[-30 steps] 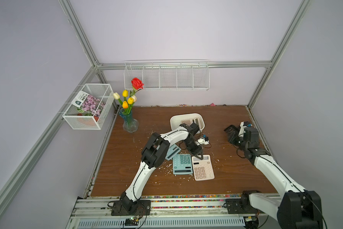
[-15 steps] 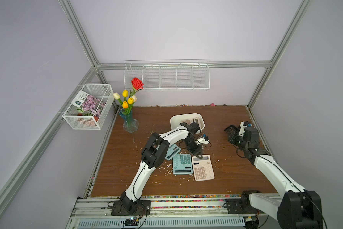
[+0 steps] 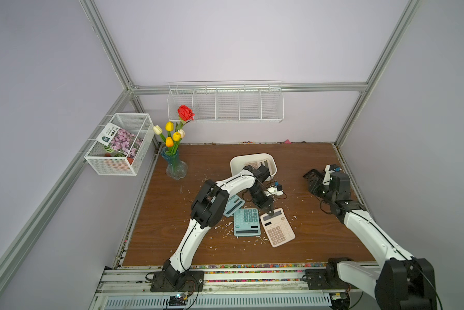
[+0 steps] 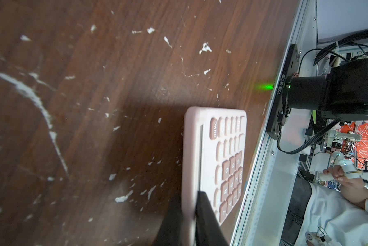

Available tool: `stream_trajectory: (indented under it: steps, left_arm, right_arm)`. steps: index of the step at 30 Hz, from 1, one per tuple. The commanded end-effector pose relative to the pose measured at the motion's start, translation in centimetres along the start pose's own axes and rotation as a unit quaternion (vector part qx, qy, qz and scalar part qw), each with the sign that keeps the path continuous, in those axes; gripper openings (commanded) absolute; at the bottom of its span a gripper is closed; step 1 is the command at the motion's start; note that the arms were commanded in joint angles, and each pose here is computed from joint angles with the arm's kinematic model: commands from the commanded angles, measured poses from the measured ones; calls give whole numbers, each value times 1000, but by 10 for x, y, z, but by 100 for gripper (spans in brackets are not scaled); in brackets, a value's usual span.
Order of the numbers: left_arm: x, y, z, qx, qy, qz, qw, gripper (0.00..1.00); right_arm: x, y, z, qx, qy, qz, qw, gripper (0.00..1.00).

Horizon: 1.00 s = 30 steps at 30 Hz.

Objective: Put the calculator in the storage box
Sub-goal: Pick up the calculator at the center of the board.

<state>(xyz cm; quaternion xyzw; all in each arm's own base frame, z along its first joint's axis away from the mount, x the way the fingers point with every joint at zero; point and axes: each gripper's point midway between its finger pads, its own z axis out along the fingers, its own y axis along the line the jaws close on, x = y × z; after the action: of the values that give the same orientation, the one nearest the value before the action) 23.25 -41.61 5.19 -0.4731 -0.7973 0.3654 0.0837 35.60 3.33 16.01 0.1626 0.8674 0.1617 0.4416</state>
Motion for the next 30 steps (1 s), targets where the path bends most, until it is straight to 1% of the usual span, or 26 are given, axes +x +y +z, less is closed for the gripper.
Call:
stream_trajectory:
  steps: [1, 11, 14, 17, 20, 23, 25, 27, 28, 30]
  left_arm:
    - [-3, -12, -17, -22, -8, 19, 1000, 12]
    - [5, -32, -53, -69, -43, 24, 996, 5]
    - [5, -34, -75, -83, -80, 8, 993, 3]
    - [0, -36, -108, -95, -136, -15, 986, 2]
    - [-8, -31, -151, -119, -206, -46, 970, 0]
    - [-18, -28, -197, -161, -275, -55, 946, 0]
    - [-25, -20, -227, -186, -320, -75, 926, 0]
    - [-29, -7, -254, -199, -357, -105, 907, 0]
    - [-30, 3, -268, -205, -377, -124, 895, 0]
    - [-32, 17, -287, -205, -407, -144, 878, 0]
  right_arm:
    - [2, -1, -1, -6, -4, 7, 1000, 44]
    - [-7, 2, -3, -7, -20, 27, 999, 44]
    - [-11, 3, -3, -9, -24, 35, 999, 44]
    - [-12, 5, -2, -11, -22, 42, 999, 44]
    - [-13, 6, -1, -12, -19, 56, 998, 43]
    - [-12, 6, 3, -6, -1, 82, 997, 41]
    - [-9, 13, 7, -15, 29, 92, 995, 41]
    - [-6, 27, 11, -51, 53, 84, 994, 42]
    - [-5, 32, 13, -64, 60, 87, 992, 42]
    - [-2, 36, 16, -77, 66, 106, 989, 41]
